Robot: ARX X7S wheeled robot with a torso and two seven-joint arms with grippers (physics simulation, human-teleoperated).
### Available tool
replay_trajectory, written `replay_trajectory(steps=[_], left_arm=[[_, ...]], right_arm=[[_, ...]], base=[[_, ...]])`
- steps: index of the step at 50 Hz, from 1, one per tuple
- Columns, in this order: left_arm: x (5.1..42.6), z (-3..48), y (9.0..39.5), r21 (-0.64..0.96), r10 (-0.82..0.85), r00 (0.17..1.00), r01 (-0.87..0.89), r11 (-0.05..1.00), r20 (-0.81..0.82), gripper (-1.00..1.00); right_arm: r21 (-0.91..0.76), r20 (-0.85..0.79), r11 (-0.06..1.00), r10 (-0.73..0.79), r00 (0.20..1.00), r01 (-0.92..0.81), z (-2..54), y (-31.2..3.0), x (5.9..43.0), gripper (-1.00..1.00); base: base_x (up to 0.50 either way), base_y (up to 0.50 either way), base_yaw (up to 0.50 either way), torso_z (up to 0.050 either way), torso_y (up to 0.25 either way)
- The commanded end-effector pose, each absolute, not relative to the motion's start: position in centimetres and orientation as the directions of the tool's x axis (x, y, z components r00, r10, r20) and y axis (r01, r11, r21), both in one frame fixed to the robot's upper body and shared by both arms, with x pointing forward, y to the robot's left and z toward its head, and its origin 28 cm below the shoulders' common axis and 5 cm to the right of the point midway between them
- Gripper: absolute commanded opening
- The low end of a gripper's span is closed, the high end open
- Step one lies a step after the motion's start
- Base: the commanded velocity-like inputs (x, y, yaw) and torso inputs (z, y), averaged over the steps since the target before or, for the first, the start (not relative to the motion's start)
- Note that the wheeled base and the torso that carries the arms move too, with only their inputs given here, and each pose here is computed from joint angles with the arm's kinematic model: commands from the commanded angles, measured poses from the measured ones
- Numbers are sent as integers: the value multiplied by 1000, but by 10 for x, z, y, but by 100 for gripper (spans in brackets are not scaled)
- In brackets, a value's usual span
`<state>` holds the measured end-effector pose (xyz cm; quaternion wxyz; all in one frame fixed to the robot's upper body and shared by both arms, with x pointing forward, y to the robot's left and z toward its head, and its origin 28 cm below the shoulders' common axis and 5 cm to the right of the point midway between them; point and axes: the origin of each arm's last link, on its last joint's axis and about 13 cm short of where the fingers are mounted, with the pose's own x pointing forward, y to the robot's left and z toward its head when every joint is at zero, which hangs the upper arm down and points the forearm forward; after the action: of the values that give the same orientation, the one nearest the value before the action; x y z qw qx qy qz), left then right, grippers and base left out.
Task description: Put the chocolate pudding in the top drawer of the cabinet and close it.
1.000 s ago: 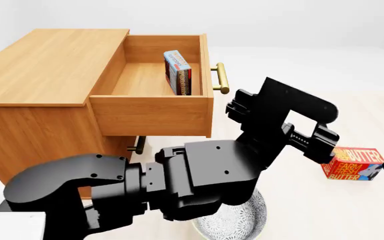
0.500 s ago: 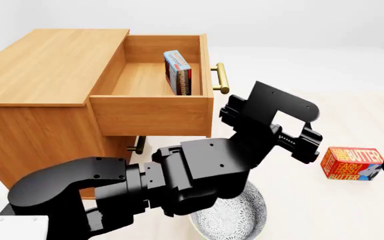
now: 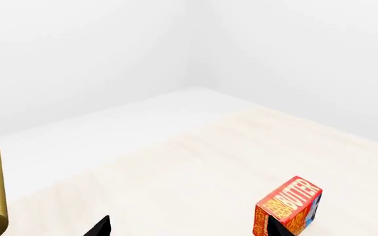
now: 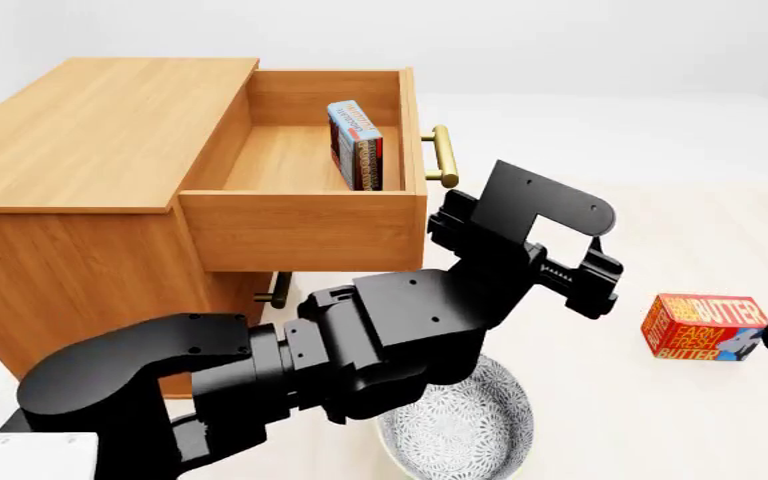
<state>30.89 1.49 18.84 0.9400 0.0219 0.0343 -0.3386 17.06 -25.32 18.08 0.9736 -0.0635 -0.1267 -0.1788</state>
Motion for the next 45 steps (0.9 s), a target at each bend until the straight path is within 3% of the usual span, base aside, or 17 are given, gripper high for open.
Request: replay_trajectory(steps=[1,45], left_arm=[[317,188,19,22,-612,787,615,788,-80,100],[352,171,51,64,-447,891,452,890,-80,100]], right_arm=[[-85,268,926,-333,904,367,182,-252,171,100],[-71,269,926,-339,901,370,178,-253,168,100]], base=[[0,0,0,0,0],[0,0,0,0,0]])
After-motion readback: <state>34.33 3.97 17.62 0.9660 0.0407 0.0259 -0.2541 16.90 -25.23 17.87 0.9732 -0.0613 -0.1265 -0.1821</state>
